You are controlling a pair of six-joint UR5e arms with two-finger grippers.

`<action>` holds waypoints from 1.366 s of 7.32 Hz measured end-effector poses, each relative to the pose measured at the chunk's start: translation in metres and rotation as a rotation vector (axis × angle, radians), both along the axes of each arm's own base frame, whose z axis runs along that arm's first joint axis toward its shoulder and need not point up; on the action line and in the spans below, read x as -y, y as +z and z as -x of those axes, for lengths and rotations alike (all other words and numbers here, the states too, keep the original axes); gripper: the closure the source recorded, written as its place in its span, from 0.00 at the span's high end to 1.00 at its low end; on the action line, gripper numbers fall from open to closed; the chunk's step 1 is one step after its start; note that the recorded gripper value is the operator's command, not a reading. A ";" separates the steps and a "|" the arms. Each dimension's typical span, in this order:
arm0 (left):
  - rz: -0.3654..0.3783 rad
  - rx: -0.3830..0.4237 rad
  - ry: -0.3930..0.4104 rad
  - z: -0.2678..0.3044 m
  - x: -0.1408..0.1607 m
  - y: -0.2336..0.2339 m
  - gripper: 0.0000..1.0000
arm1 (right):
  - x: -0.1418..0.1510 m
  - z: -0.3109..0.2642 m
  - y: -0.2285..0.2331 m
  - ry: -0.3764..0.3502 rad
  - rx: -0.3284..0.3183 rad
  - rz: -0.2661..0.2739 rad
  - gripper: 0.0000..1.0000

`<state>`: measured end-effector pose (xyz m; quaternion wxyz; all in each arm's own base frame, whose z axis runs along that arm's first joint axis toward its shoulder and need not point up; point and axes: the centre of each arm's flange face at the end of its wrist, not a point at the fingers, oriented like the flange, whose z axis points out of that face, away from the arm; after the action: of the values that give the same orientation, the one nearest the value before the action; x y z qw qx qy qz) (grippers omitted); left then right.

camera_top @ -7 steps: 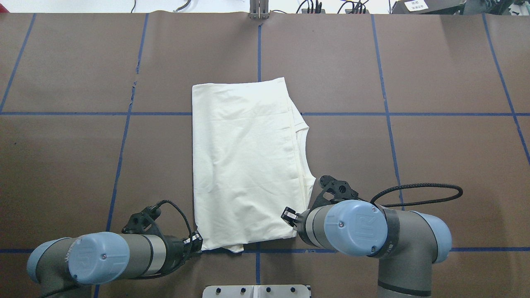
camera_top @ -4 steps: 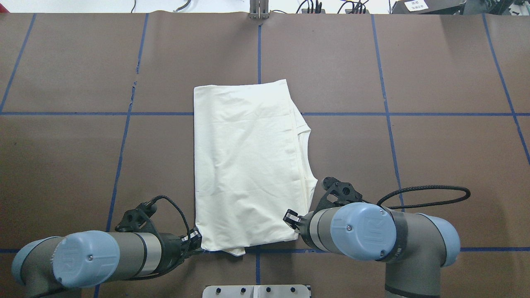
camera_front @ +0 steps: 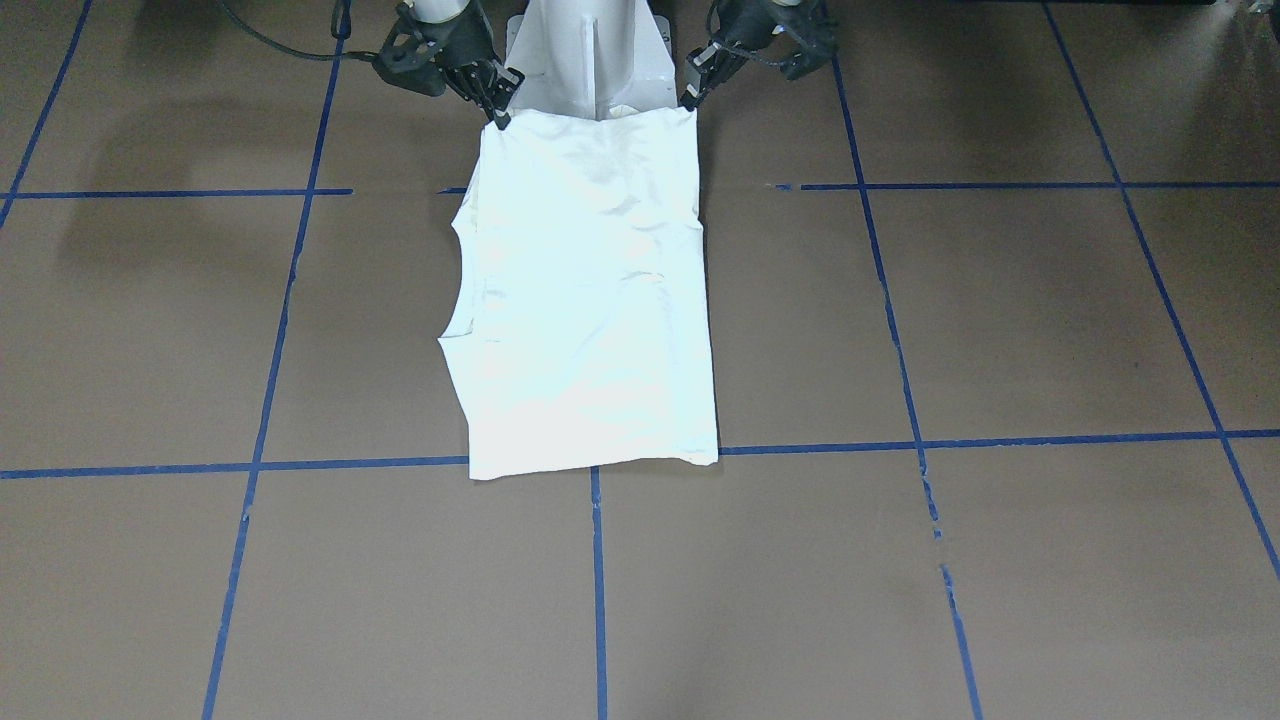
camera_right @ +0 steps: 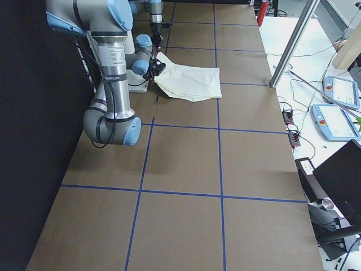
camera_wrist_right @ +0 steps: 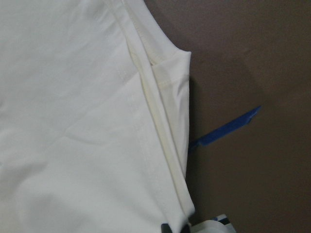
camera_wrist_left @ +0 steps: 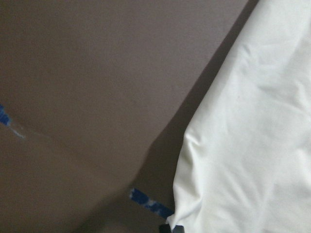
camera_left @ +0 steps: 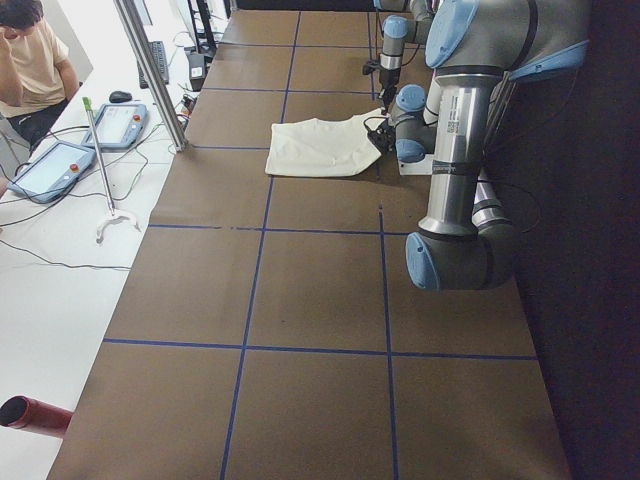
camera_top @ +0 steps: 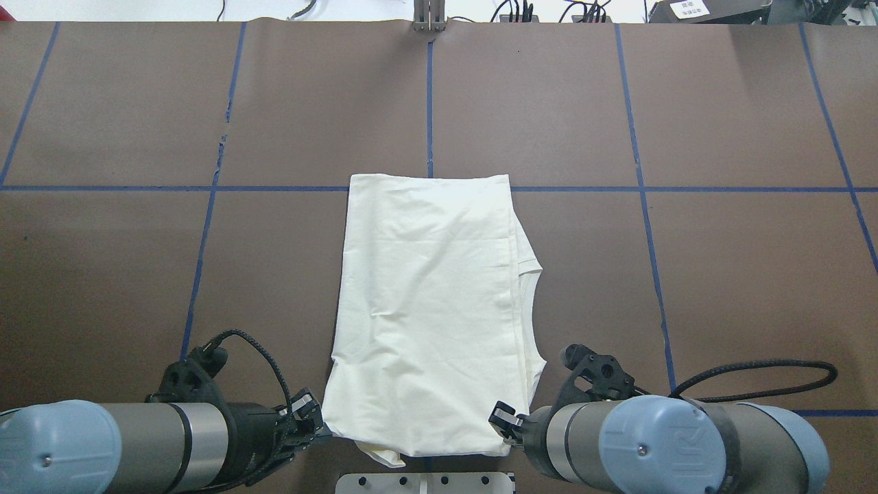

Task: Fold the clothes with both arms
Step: 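Lift the near edge with both grippers and fold it away from the robot, then release the shirt and raise both grippers away from the folded bundle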

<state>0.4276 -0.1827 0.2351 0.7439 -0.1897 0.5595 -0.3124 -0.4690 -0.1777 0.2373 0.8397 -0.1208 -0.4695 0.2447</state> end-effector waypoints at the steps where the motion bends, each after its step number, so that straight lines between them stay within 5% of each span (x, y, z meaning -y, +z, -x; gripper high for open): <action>1: 0.010 -0.028 -0.010 0.007 0.002 -0.013 0.00 | 0.006 -0.014 -0.010 0.014 0.028 0.002 0.00; 3: -0.016 -0.026 -0.097 0.013 0.045 -0.045 0.00 | 0.050 -0.036 -0.019 0.070 0.052 0.024 0.00; 5: -0.117 0.054 -0.195 0.012 0.116 -0.068 0.00 | 0.132 -0.031 -0.018 0.125 0.034 0.080 0.00; 7: -0.182 0.146 -0.263 0.005 0.184 -0.060 0.00 | 0.202 -0.031 -0.004 0.151 -0.005 0.105 0.00; 10: -0.224 0.205 -0.306 -0.016 0.251 -0.034 0.00 | 0.262 -0.015 0.007 0.169 -0.057 0.114 0.00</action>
<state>0.4439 -0.4342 0.2010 0.7571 0.0140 0.5345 -0.3753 -0.4538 -0.4393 0.2446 0.8207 -0.1213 -0.4394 0.3444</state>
